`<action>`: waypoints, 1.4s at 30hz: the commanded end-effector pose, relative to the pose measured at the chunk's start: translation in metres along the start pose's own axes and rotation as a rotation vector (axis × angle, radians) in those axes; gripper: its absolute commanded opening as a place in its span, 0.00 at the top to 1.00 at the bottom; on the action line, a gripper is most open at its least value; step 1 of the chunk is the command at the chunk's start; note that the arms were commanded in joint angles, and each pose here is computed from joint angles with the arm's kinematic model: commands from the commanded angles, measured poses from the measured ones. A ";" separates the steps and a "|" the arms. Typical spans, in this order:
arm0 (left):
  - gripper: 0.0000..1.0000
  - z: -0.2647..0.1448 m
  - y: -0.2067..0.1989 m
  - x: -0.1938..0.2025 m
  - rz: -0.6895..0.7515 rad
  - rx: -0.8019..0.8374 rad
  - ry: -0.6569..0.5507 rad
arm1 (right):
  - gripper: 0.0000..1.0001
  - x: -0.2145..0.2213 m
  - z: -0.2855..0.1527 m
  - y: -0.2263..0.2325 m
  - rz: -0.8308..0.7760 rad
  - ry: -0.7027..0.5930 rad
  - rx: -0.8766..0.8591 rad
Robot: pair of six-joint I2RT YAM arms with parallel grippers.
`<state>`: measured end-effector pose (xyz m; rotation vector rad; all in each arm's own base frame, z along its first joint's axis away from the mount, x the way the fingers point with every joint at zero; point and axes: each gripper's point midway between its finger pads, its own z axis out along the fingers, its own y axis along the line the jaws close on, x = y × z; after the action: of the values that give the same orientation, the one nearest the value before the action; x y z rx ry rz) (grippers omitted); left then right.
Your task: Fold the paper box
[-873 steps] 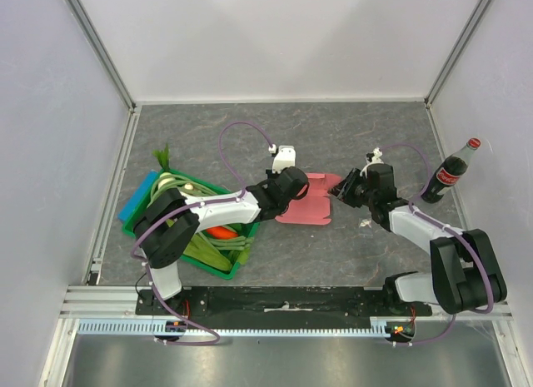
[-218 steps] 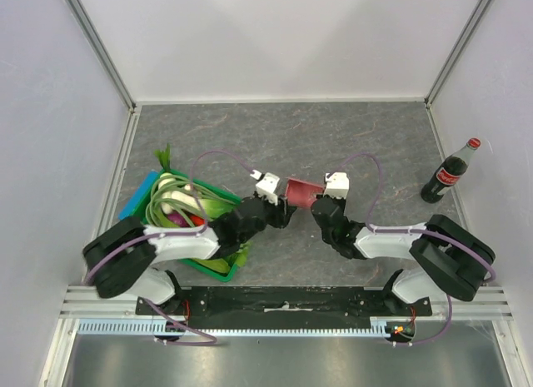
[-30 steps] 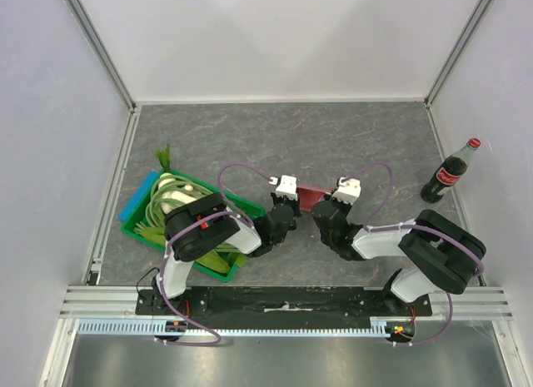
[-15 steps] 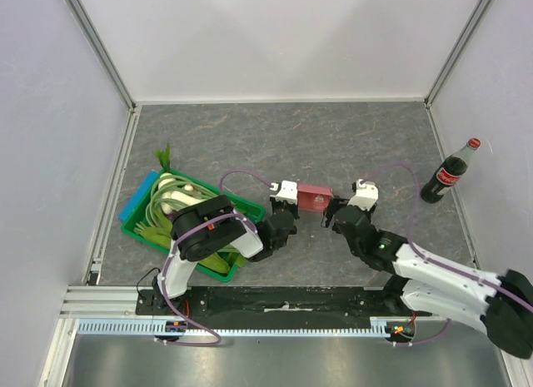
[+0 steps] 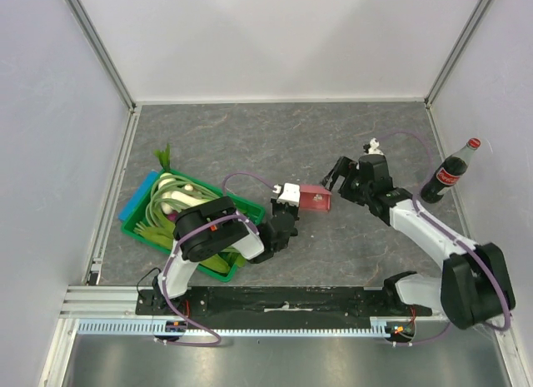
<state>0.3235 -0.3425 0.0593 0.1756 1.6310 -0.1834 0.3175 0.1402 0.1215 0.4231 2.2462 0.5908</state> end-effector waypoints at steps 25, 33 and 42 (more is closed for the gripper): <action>0.41 -0.046 -0.005 0.011 0.006 0.160 0.095 | 0.05 0.052 0.056 -0.013 -0.103 -0.149 0.054; 0.39 -0.118 -0.040 -0.009 -0.153 0.582 0.254 | 0.05 0.058 0.058 -0.028 -0.148 -0.149 0.098; 0.65 -0.116 -0.067 -0.076 -0.249 0.680 0.392 | 0.06 0.070 0.057 -0.045 -0.193 -0.163 0.097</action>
<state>0.1972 -0.3657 0.1305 0.5443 1.7850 -0.8611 0.3131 0.1645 0.0349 0.3223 2.1342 0.4215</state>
